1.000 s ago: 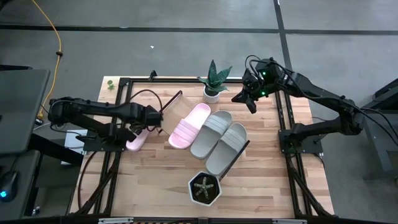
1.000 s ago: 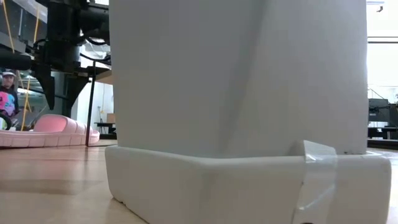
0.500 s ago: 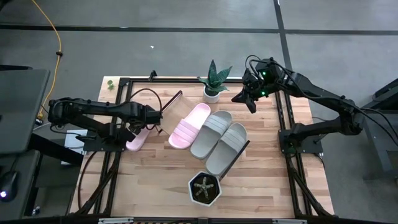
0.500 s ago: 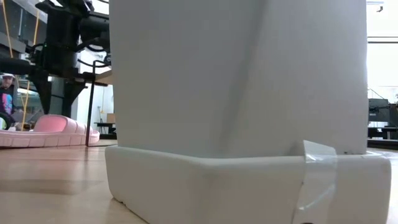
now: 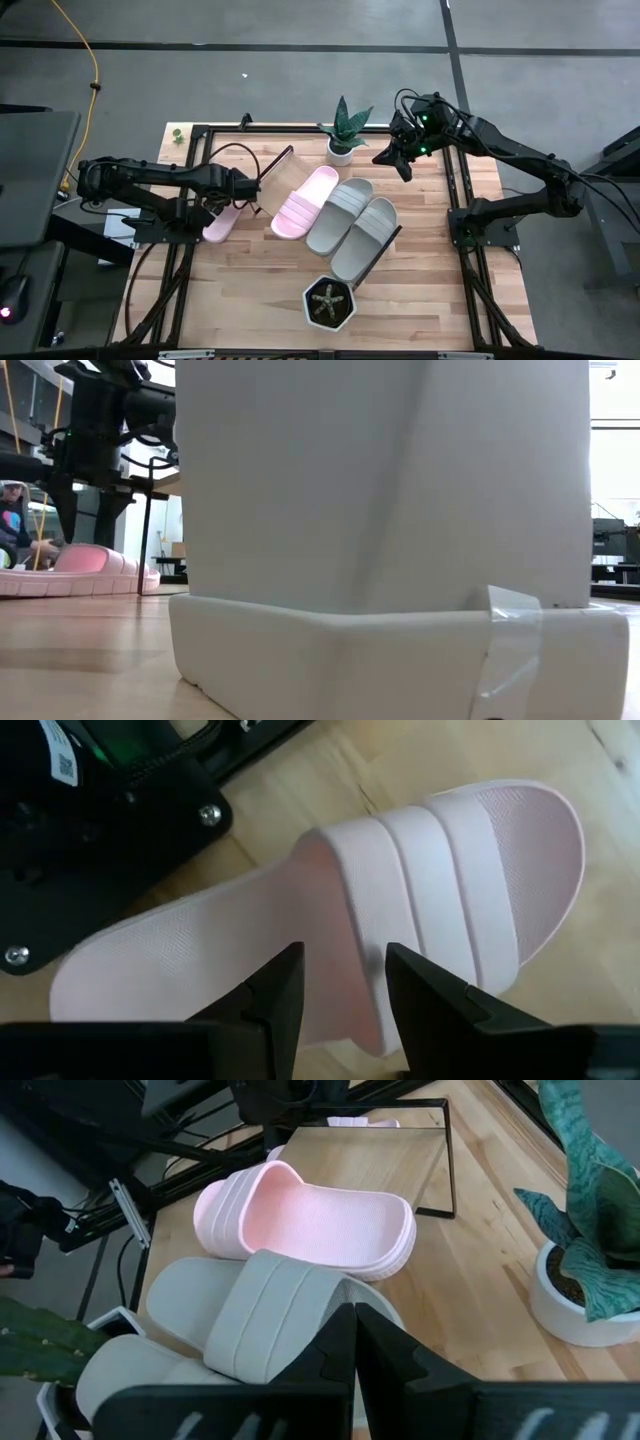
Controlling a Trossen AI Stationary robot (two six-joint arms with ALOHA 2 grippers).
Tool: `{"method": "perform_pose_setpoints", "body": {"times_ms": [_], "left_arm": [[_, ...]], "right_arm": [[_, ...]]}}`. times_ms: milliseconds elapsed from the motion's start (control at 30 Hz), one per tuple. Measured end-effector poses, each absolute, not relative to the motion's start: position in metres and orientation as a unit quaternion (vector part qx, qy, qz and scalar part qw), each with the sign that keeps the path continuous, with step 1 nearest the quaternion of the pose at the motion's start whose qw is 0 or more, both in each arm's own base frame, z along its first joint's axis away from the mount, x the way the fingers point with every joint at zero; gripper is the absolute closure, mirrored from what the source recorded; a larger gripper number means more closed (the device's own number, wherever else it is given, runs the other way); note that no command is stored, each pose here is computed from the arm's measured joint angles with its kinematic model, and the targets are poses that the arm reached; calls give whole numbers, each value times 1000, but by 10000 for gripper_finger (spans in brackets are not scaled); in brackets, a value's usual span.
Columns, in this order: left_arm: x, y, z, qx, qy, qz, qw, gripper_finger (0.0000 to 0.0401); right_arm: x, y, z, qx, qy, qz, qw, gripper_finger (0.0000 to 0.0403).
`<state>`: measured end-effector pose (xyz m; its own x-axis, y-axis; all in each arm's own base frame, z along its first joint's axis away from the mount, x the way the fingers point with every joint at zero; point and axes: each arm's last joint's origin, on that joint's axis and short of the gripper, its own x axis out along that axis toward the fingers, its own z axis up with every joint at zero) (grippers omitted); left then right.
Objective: Pick and place slides into the shelf
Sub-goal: Put the pink slipper on the shelf
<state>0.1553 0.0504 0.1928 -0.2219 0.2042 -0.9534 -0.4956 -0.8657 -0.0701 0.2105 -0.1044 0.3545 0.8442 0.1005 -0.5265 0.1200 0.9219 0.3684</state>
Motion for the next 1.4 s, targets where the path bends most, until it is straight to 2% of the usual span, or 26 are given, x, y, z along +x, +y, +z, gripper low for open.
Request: {"method": "perform_pose_setpoints", "body": {"times_ms": [633,867,1400], "left_arm": [[161,59,186,-580,97,775,232,270],[158,58,171,-597,97,764,224,270],[158,61,176,-589,59,764,255,271]], "right_arm": [[211,-104,354,214,279,-10,936,403],[211,-104,354,225,279,-13,934,403],[211,-105,356,219,271,-16,937,403]]}}
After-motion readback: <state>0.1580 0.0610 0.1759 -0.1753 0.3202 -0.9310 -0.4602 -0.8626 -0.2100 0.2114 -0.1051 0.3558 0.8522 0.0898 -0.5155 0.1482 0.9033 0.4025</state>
